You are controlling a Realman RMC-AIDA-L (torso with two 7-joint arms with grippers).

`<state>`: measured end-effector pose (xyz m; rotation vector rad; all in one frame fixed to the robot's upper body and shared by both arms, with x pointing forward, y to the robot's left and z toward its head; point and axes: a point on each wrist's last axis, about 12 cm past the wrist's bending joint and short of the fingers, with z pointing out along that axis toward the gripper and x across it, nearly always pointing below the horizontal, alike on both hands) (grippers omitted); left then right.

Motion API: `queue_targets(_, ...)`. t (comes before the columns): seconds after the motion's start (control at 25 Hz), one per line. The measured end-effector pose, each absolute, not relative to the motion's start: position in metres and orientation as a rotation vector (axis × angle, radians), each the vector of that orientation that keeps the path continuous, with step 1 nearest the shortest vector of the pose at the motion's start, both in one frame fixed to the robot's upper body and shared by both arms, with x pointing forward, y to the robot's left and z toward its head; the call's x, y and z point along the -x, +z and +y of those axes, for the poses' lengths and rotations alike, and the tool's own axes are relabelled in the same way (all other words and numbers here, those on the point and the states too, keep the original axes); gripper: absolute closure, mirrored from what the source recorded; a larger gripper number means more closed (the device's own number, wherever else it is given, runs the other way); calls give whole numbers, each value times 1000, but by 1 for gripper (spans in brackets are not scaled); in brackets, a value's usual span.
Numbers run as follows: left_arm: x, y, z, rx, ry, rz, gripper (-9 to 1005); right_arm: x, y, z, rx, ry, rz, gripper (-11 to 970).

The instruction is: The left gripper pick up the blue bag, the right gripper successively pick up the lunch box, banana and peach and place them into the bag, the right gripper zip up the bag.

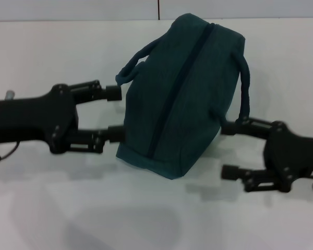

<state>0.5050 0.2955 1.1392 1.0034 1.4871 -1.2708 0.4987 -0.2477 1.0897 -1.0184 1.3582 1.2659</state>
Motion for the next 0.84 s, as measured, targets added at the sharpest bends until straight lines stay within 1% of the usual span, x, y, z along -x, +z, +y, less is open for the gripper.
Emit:
queue_targets(0.2,-494,1125,300,-1015,-1264,1440,103,-500,1079,-235,1068,1241,1373,97)
queue_targets(0.44,-482,1111,310,-1000,-1244,1453,103,-502,1079,-231,1063,1238,1358,95)
queue_targets(0.84,-473,1105,313,-990,-1249,1470,103,-504,1078,-229,1069,1232,1365,95)
